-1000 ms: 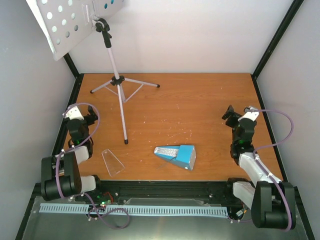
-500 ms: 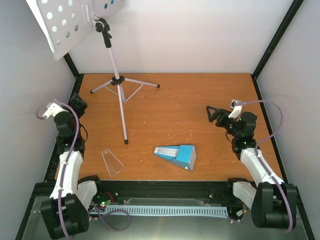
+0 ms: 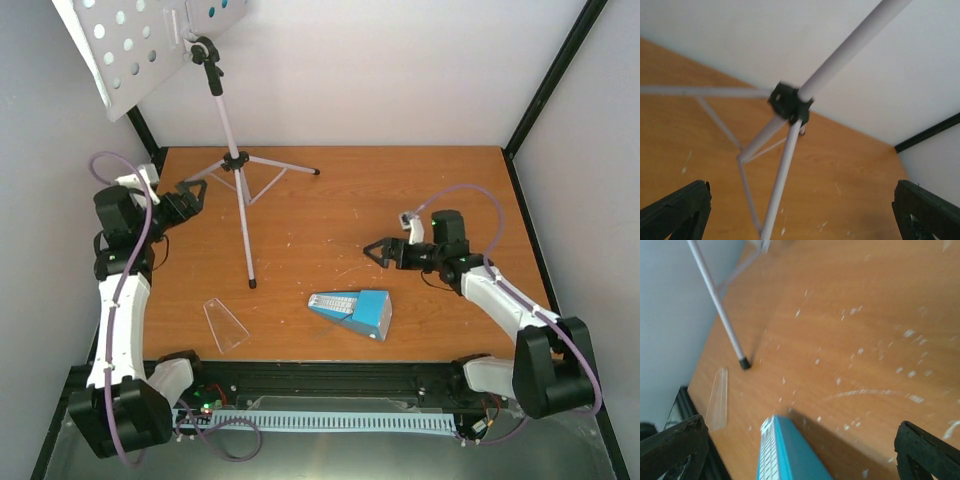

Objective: Pack up the instrument practice props

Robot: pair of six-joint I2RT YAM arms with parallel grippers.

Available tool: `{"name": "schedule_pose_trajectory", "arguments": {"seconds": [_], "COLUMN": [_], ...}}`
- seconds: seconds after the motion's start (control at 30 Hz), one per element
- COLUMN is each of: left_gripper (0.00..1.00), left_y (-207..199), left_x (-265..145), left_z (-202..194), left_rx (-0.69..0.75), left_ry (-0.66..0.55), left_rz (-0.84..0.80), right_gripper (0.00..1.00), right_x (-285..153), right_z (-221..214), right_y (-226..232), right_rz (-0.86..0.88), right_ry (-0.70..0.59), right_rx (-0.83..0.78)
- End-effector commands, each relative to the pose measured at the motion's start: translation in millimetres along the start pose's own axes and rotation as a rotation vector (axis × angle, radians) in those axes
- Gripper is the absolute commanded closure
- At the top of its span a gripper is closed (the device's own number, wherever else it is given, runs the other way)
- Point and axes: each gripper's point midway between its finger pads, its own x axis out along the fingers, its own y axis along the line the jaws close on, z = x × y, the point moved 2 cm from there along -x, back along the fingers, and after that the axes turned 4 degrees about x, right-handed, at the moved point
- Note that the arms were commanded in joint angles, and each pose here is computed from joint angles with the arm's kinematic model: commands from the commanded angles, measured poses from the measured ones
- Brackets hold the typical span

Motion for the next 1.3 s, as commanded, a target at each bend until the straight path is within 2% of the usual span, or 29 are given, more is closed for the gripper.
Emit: {"name": "schedule_pose_trajectory", "arguments": {"seconds": [0.0, 0.17, 0.3, 0.43, 0.5, 0.6, 0.7, 0.9, 1.27], "left_gripper": [0.01, 0.01, 0.01, 0.01, 0.01, 0.01, 0.00, 0.00, 0.01], "left_y": [12.6, 24.0, 34.9, 36.6, 34.2, 34.6, 37.7, 34.4, 32.5], "left_x": [-4.1, -9.3, -19.0, -25.1, -27.6, -31.9, -34.7, -32.7, -32.7], "left_z": [-32.3, -17.5, -8.1, -12.3, -13.6, -14.0, -14.5, -17.2, -17.8], "left_rx": [0.091, 0.199, 0.289, 0.331, 0.340, 0.349, 0.347, 0.345, 0.345], "left_ry": [0.077, 0.014, -0.070, -0.093, -0.100, -0.113, -0.121, -0.112, -0.112], "left_rz": [0.032, 0.140, 0.243, 0.260, 0.250, 0.267, 0.290, 0.262, 0.250], "right_gripper": [0.00, 0.00, 0.00, 0.02, 0.04, 0.04, 0.05, 0.07, 0.16], "right_x": [16.1, 29.1, 40.6, 63.6, 77.7, 98.5, 114.6, 135.7, 147.8], "right_z": [-34.4, -42.0, -39.9, -64.4, -83.6, -104.6, -111.7, -133.9, -156.2], "right_y": [12.9, 20.6, 34.6, 57.5, 71.2, 77.0, 72.0, 69.1, 41.4], "right_rz": [-0.027, -0.236, -0.330, -0.305, -0.235, -0.246, -0.317, -0.351, -0.437], "right_ry": [0.186, 0.248, 0.305, 0.452, 0.528, 0.596, 0.644, 0.746, 0.887], "right_rx": [-0.037, -0.280, -0.493, -0.687, -0.734, -0.817, -0.874, -0.933, -0.971]}}
